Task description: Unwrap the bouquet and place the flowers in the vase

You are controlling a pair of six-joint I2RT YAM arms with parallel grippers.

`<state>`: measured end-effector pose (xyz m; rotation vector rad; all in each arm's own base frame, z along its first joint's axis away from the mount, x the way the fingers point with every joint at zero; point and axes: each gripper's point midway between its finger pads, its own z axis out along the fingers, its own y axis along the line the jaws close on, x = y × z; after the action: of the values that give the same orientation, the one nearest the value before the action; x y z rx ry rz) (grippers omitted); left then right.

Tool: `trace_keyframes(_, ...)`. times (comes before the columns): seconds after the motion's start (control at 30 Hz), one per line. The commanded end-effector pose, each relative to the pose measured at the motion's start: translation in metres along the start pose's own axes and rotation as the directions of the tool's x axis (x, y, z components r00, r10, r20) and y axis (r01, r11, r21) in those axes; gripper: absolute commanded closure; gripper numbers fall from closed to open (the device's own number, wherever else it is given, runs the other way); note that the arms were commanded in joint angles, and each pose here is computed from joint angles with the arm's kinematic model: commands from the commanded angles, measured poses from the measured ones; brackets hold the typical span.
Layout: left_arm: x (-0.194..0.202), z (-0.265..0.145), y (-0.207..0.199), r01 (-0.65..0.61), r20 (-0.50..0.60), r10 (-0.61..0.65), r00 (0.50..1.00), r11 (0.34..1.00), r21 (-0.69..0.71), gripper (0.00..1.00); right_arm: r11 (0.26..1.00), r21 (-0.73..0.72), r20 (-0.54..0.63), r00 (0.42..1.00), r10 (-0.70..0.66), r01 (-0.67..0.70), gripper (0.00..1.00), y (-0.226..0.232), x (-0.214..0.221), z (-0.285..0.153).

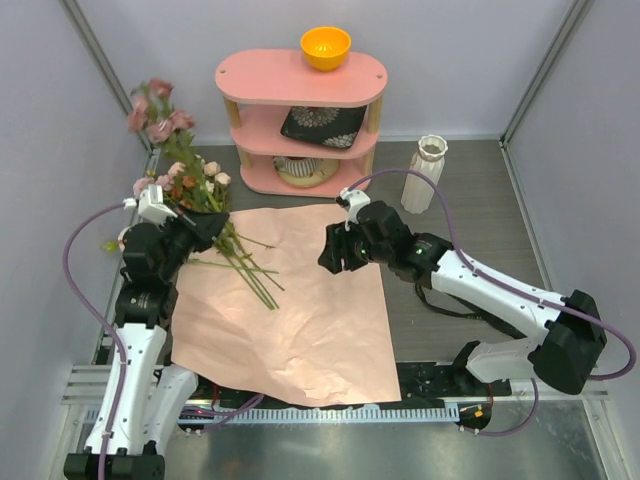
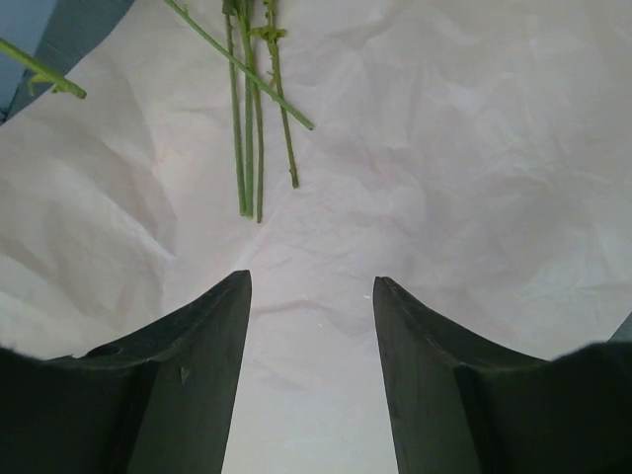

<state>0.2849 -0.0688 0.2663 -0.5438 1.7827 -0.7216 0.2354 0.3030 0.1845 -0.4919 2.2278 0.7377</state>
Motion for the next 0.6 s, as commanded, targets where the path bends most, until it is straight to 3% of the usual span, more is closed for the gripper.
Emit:
trace_keyframes(0.0,0.014,-0.035,-0.125,-0.135,-0.077,0.241,0.967,0.748,0.65,1.0,0.965,-0.254,0.091,0.995,-0.046,0.068,0.39,0.039,-0.049,-0.033)
trace_keyframes(0.1,0.043,-0.045,-0.148,-0.135,-0.136,0.351,0.927,0.648,0.75,1.0,0.925,-0.346,0.194,0.976,-0.097,0.16,0.3,0.054,-0.072,-0.062)
trace_keyframes(0.17,0.052,-0.044,-0.157,-0.166,-0.12,0.379,0.918,0.639,0.751,1.0,0.907,-0.364,0.276,0.954,-0.113,0.213,0.23,0.062,-0.084,-0.081)
trace_keyframes(0.23,0.074,-0.052,-0.173,-0.153,-0.131,0.411,0.902,0.589,0.794,1.0,0.891,-0.379,0.354,0.929,-0.109,0.249,0.19,0.071,-0.098,-0.101)
trace_keyframes(0.4,0.116,-0.063,-0.199,-0.064,-0.199,0.461,0.865,0.494,0.867,1.0,0.901,-0.37,0.467,0.884,-0.031,0.227,0.19,0.075,-0.123,-0.123)
trace_keyframes(0.5,0.128,-0.067,-0.204,-0.057,-0.201,0.474,0.857,0.475,0.878,1.0,0.959,-0.238,0.531,0.847,-0.005,0.155,0.19,0.047,-0.139,-0.131)
trace_keyframes(0.57,0.135,-0.069,-0.206,-0.049,-0.207,0.478,0.853,0.468,0.882,1.0,0.945,-0.269,0.559,0.829,-0.003,0.185,0.19,0.053,-0.14,-0.141)
